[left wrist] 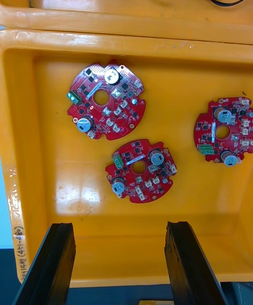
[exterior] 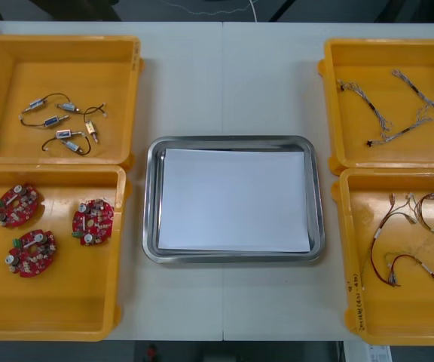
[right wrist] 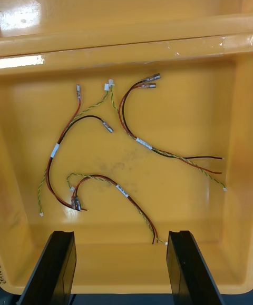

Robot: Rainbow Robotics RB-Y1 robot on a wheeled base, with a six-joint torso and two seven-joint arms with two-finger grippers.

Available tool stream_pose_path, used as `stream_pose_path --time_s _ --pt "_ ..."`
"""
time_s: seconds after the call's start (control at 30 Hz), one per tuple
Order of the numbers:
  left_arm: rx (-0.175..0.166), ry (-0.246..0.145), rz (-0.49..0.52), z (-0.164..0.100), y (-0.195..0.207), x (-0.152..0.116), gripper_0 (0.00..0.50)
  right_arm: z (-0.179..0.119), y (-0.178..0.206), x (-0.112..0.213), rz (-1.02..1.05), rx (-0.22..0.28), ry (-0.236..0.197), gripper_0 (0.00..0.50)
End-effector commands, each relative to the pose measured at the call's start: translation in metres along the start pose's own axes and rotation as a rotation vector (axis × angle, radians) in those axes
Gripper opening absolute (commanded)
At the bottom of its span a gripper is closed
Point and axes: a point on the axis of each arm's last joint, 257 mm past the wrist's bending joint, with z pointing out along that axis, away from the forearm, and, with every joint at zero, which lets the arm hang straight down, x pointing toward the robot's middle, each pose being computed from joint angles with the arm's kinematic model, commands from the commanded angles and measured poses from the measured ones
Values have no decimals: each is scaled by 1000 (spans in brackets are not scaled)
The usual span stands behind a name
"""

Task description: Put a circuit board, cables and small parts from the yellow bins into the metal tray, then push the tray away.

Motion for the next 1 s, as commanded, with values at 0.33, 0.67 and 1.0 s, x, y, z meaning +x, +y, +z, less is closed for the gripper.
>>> stream_pose_path --time_s 0.33,0.67,1.0 --pt "0 -1 2 0 0 0 500 -1 1 0 -4 2 -3 500" --pt "0 -1 2 0 0 0 500 -1 1 0 -4 2 -3 500" --pt "0 -1 2 0 0 0 500 -1 1 0 -4 2 -3 500"
